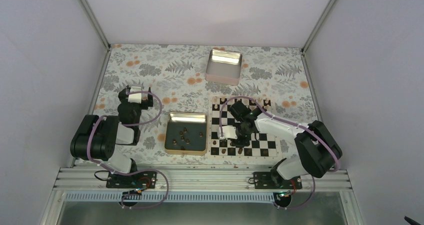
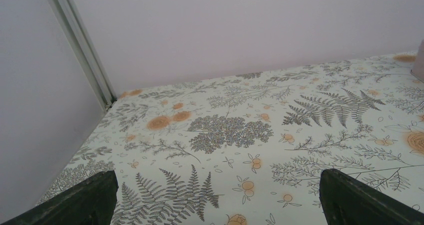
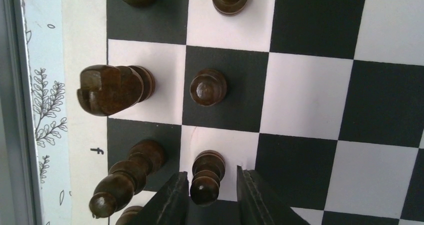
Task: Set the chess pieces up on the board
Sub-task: Place the chess piece on the chessboard, then pick up the chess piece from the storage box.
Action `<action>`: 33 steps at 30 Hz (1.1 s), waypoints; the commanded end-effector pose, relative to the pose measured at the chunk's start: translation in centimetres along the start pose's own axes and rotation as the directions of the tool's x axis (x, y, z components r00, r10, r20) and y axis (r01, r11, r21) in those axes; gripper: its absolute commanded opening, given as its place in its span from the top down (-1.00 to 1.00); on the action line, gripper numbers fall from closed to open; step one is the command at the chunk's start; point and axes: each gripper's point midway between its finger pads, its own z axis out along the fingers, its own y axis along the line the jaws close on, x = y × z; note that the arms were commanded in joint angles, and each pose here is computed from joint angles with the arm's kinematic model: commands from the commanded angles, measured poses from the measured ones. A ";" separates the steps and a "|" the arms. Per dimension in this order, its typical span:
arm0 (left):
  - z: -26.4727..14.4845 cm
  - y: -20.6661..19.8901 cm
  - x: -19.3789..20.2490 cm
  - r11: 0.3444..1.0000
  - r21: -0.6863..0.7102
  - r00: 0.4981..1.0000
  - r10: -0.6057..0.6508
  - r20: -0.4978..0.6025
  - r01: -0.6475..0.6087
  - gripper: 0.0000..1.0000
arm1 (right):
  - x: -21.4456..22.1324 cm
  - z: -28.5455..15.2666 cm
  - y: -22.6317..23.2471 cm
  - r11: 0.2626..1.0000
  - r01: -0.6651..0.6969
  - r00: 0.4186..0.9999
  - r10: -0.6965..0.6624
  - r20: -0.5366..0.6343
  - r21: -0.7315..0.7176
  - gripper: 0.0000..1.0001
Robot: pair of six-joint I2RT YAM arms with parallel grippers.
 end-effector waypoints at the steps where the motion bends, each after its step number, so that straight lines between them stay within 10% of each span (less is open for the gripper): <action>1: 0.1 -0.1 -1.1 1.000 0.004 0.999 -0.001 0.046 0.000 -1.00 | -0.5 -0.9 -0.9 0.999 0.007 1.000 -0.007 0.015 0.035 0.44; 21: 0.1 -0.1 -1.1 1.000 0.005 0.999 -0.001 0.047 0.000 -1.00 | -9.3 -7.6 -6.7 0.984 0.076 0.984 -0.100 0.149 0.162 0.31; 33: 0.1 -0.1 -1.1 1.000 0.006 0.999 0.000 0.046 -0.001 -1.00 | -15.8 -1.7 -7.0 0.980 0.189 0.980 -0.191 0.048 0.054 0.32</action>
